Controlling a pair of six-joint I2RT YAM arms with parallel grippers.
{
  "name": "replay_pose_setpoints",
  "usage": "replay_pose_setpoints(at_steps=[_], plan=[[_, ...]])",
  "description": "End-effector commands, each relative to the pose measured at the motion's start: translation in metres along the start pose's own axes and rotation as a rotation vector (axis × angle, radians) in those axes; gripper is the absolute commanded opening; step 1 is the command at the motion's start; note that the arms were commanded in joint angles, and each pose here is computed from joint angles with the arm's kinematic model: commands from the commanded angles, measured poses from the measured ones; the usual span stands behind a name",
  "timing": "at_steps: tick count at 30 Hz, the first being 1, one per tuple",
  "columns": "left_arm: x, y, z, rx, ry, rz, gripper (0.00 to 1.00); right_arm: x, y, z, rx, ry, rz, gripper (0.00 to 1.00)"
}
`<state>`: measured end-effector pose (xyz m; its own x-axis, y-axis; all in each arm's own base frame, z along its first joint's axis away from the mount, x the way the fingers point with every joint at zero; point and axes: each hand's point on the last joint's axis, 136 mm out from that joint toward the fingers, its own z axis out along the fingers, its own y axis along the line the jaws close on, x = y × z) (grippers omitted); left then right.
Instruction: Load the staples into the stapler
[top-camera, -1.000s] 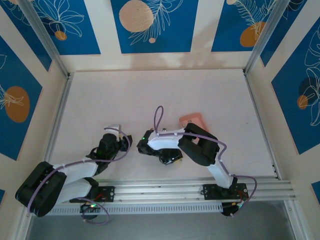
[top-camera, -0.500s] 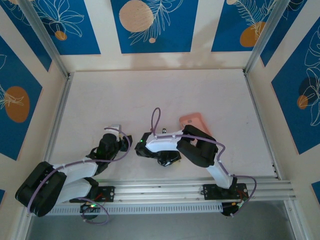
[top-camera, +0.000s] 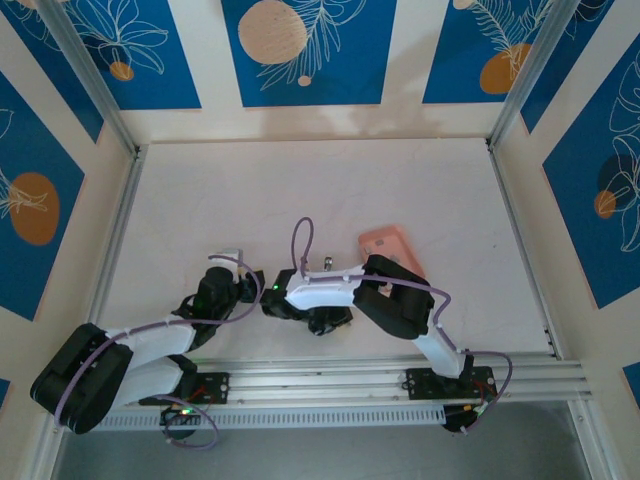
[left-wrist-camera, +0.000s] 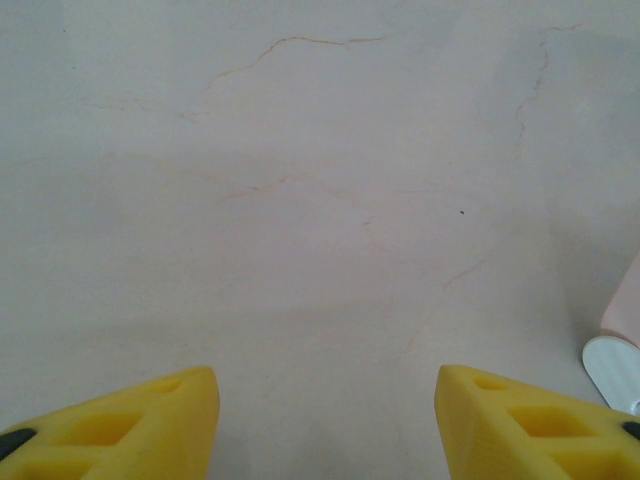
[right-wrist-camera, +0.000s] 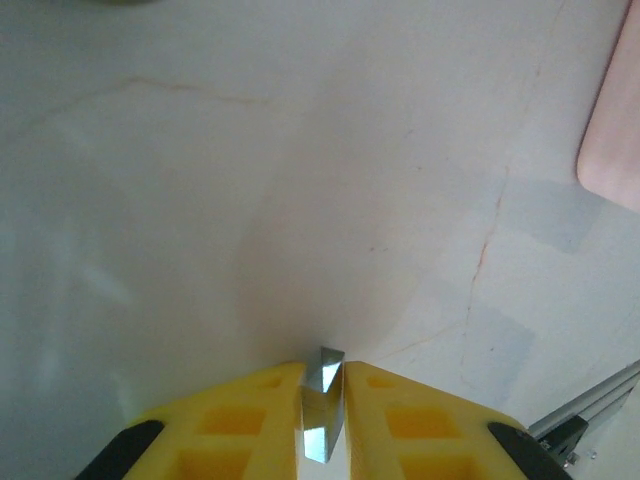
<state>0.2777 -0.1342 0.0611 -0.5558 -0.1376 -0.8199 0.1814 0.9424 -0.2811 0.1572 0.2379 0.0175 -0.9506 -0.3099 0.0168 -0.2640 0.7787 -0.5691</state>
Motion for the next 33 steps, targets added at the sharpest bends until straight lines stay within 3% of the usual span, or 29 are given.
replay_pose_setpoints(at_steps=[1,14,27,33], plan=[[-0.002,-0.002,-0.001,0.02,0.0,0.004,0.6,-0.004,0.015,-0.007,-0.058,-0.02,0.021,0.21],[-0.002,-0.003,-0.001,0.025,0.001,0.003,0.6,-0.017,0.02,-0.037,-0.256,-0.119,-0.01,0.29],[-0.002,-0.008,-0.001,0.05,0.002,0.014,0.6,-0.011,0.004,-0.03,-0.539,-0.041,0.043,0.33],[-0.002,-0.008,-0.001,0.053,0.0,0.016,0.61,-0.007,-0.002,-0.02,-0.586,0.026,0.067,0.37]])
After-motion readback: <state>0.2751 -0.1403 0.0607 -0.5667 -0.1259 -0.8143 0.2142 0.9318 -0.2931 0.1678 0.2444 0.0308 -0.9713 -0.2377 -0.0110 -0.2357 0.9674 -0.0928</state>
